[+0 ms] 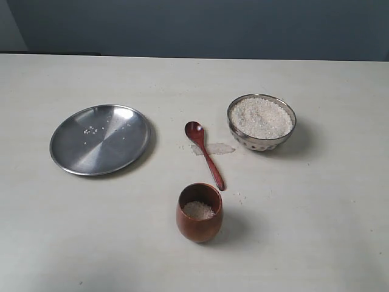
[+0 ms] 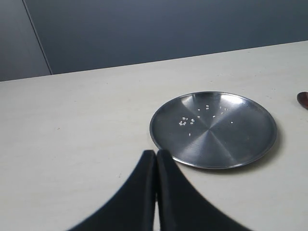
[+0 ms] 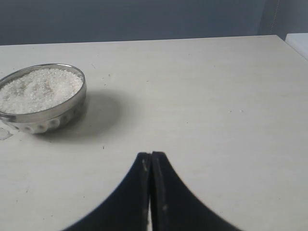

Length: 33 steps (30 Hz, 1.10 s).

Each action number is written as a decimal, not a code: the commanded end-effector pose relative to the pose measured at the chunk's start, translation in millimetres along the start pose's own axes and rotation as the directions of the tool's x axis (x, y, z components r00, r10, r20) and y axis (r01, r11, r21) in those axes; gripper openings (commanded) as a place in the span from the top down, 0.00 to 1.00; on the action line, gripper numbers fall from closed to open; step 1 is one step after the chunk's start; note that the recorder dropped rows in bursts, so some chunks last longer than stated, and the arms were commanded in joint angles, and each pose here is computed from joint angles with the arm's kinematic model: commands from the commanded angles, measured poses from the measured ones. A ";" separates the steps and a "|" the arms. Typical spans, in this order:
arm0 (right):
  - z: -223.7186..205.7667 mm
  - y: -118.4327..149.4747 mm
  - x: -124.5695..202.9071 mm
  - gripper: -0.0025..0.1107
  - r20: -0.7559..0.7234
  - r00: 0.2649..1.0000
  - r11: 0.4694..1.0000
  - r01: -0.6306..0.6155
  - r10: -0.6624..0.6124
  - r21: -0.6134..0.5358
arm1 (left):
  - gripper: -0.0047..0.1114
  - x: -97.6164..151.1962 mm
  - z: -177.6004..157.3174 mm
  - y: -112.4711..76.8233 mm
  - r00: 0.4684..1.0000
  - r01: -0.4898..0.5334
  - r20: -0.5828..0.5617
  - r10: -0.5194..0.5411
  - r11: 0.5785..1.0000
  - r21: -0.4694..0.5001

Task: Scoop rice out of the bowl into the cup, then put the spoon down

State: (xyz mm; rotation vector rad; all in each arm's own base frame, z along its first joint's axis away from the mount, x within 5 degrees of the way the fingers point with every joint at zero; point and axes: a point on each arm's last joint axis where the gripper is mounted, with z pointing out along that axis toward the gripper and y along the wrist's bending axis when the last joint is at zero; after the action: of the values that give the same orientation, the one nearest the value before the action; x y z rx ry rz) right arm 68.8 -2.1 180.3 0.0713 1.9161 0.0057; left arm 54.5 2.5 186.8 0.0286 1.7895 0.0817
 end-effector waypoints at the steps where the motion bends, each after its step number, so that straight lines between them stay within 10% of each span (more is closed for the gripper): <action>1: 0.0 0.3 0.1 0.98 0.006 1.000 1.000 -0.001 0.001 -0.004 | 0.96 -3.6 -0.2 3.4 0.991 -0.120 0.048 0.122 0.992 -0.047; 9: 0.0 0.3 0.1 0.98 0.006 1.000 1.000 -0.001 0.001 -0.004 | 0.96 -12.3 -1.0 3.2 0.978 -0.149 0.141 0.156 0.987 -0.060; 12: 0.0 0.3 0.1 0.98 0.006 1.000 1.000 -0.001 0.001 -0.004 | 0.96 -27.1 -4.5 1.5 0.942 0.127 0.311 -0.127 0.992 0.021; 15: 0.0 0.3 0.1 0.98 0.006 1.000 1.000 -0.001 0.001 -0.004 | 0.96 -38.8 -9.9 10.3 0.654 0.616 0.406 -0.638 0.761 0.204; 16: 0.0 0.3 0.1 0.98 0.006 1.000 1.000 -0.001 0.001 -0.004 | 0.96 -40.1 -10.8 12.3 0.617 0.643 0.423 -0.664 0.735 0.216; 21: 0.0 0.3 0.1 0.98 0.006 1.000 1.000 -0.001 0.001 -0.004 | 0.96 -66.8 -23.2 4.2 0.824 0.385 0.388 -0.413 0.910 0.151; 27: 0.0 0.3 0.1 0.98 0.006 1.000 1.000 -0.001 0.001 -0.004 | 0.96 -118.5 -58.3 7.6 0.772 0.307 0.531 -0.350 0.936 0.171; 33: 0.0 0.3 0.1 0.98 0.006 1.000 1.000 -0.001 0.001 -0.004 | 0.96 -136.1 -73.4 9.3 0.898 0.164 0.405 -0.170 0.985 0.049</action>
State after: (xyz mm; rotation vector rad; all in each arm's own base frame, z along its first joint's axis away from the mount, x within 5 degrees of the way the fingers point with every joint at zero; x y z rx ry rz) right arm 68.8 -2.1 180.3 0.0729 1.9160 0.0075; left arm 12.4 -0.8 333.2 -0.1242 1.2482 -0.1366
